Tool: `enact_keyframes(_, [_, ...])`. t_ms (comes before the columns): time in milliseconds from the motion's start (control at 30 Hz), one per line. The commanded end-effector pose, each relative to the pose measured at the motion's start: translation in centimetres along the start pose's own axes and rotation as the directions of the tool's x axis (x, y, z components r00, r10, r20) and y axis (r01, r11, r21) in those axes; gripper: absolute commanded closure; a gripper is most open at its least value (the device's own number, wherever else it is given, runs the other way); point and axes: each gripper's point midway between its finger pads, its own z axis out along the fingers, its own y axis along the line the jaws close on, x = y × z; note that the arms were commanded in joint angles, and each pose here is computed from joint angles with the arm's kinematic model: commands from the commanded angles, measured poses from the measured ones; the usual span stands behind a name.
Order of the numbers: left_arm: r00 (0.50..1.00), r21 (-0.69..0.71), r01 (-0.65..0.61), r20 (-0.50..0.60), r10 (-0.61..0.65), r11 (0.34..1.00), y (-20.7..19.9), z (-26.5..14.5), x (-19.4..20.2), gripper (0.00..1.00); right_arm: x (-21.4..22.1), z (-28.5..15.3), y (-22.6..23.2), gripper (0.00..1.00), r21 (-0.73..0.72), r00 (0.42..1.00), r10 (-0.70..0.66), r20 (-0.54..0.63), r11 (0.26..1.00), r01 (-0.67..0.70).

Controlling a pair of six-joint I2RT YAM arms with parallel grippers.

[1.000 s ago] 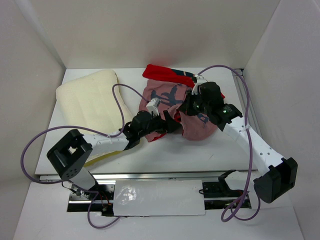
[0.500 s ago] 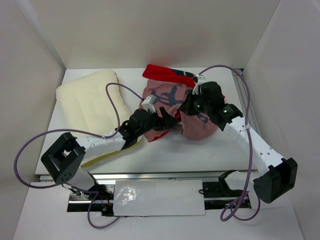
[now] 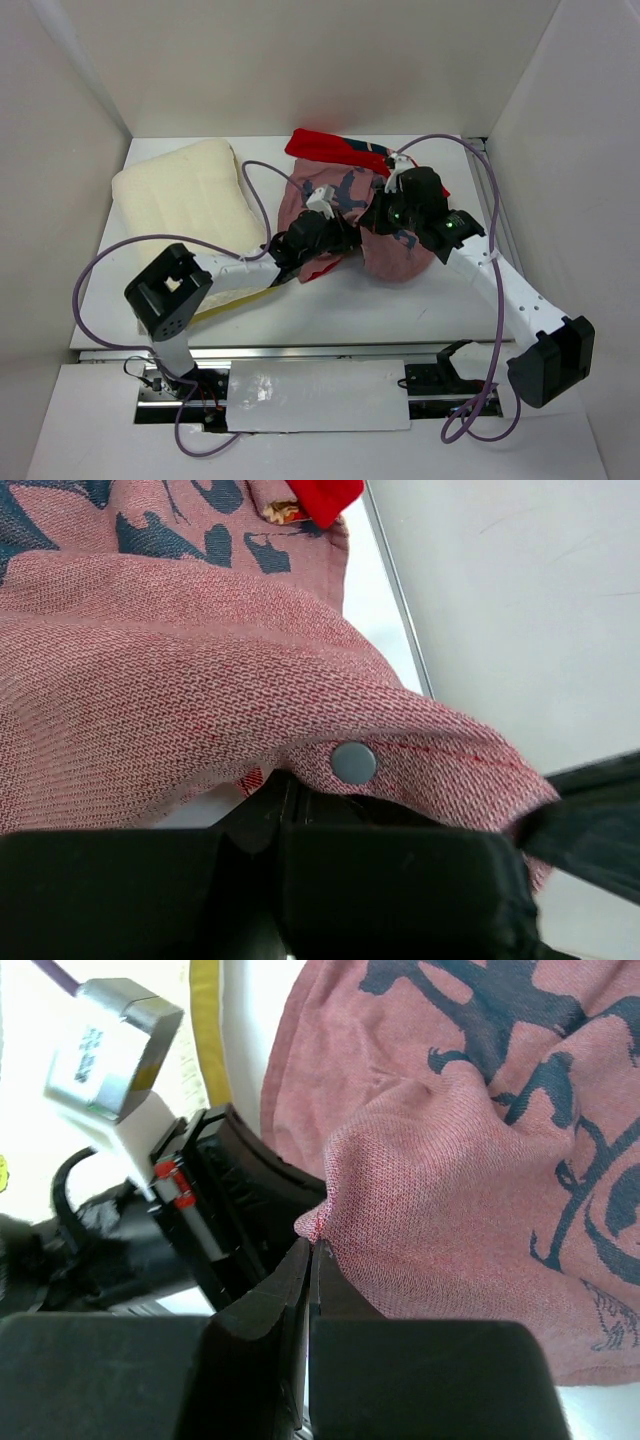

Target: Put the pillow into the pillowcase

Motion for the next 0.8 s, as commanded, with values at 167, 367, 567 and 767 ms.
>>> enact_keyframes(167, [0.992,-0.054,-0.023,0.121,0.029,0.998,1.2,-2.4,-1.7,1.0,3.8,0.4,-2.5,0.95,0.135,0.996,-0.031,-0.084,0.99,0.042])
enact_keyframes(367, [0.994,-0.106,-0.05,0.091,0.06,0.993,2.1,-3.0,-1.0,1.0,4.5,0.8,-1.4,0.59,0.143,0.989,-0.123,-0.083,0.981,0.134])
enact_keyframes(567, [0.994,-0.139,-0.052,0.085,0.064,0.989,2.8,-3.3,-0.8,1.0,5.7,2.2,0.5,0.34,0.166,0.972,-0.211,-0.109,0.96,0.227])
enact_keyframes(767, [0.994,-0.117,-0.053,0.092,0.064,0.992,1.9,-3.9,-1.0,1.0,5.0,2.3,-1.6,0.31,0.435,0.977,-0.208,-0.054,0.875,0.211])
